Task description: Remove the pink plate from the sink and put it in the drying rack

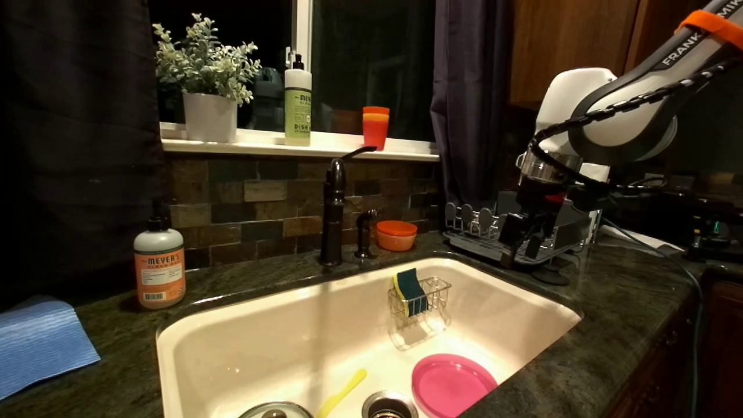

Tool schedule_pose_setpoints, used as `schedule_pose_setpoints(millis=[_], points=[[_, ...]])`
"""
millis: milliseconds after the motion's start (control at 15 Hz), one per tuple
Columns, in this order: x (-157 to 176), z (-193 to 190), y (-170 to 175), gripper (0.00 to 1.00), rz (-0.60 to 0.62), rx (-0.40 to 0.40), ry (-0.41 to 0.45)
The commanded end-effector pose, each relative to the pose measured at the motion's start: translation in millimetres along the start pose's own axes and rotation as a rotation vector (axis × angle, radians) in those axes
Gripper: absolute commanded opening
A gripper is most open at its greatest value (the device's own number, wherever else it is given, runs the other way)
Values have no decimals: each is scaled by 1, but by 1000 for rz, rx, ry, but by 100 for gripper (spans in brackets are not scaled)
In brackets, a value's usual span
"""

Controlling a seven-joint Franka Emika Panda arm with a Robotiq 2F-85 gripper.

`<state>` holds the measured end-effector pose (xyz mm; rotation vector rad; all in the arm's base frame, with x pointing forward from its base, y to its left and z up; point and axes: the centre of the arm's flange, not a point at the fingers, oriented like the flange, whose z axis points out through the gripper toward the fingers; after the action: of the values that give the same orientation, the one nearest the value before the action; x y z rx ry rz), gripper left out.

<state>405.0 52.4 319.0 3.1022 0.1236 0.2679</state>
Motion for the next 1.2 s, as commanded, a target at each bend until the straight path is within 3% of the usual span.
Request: schedule_pose_setpoints(millis=[0,400,600,1000,1133], points=[[0,0,0,100,0,0,0],[0,0,0,100,0,0,0],[14,19,-6,100,-36,16,13],[46,71,-15,100,-239,63,11],[60,98,-14,100,-320,98,-25]])
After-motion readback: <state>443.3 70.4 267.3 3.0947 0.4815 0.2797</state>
